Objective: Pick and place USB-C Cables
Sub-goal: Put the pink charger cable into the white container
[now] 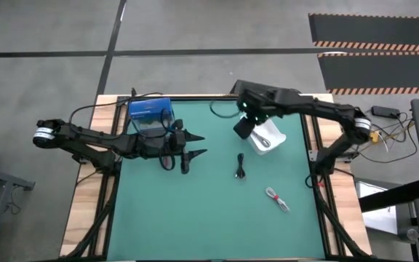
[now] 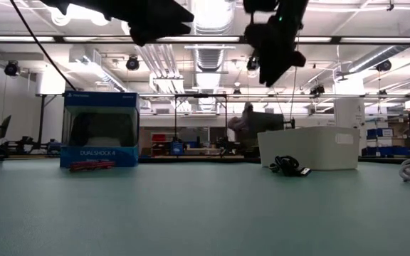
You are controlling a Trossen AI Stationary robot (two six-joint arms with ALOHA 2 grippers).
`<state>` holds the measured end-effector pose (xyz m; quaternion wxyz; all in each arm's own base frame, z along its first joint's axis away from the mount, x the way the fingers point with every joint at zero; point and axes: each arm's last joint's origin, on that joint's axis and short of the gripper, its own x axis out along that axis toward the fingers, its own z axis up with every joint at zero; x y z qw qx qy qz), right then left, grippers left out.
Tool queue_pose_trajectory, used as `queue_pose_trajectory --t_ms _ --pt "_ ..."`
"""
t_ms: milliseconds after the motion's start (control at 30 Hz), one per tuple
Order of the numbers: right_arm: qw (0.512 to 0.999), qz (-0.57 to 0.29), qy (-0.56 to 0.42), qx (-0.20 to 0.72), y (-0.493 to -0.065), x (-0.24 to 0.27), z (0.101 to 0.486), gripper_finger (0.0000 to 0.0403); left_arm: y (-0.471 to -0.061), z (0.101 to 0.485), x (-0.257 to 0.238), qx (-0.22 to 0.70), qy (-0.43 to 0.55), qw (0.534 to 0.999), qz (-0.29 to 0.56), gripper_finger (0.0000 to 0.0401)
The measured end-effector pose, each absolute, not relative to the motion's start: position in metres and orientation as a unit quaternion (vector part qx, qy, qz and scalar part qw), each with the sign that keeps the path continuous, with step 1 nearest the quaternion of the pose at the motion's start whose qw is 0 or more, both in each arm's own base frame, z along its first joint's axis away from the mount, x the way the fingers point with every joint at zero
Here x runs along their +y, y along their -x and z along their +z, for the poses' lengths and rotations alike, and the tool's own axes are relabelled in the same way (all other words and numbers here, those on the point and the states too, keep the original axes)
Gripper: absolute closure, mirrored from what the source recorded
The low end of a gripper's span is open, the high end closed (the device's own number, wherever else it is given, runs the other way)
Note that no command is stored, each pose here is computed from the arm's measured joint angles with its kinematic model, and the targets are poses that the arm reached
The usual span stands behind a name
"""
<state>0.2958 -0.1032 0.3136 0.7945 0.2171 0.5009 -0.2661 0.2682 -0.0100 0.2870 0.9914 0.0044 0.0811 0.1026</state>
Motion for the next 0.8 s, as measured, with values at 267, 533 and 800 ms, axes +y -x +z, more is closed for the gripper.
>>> queue_pose_trajectory --t_ms 267,533,800 --pt "0.890 -0.175 -0.185 0.377 -0.286 -0.040 0.303 0.0282 -0.266 0.280 -0.008 0.114 0.007 0.984 0.138 0.0209" --pt "0.960 -0.107 -0.142 0.218 -0.277 0.001 0.253 0.0284 -0.265 0.275 -0.007 0.132 0.057 0.977 0.154 0.0209" --pt "0.974 -0.053 -0.147 0.165 -0.264 0.025 0.203 0.0297 -0.265 0.272 -0.008 0.139 0.091 0.973 0.160 0.0209"
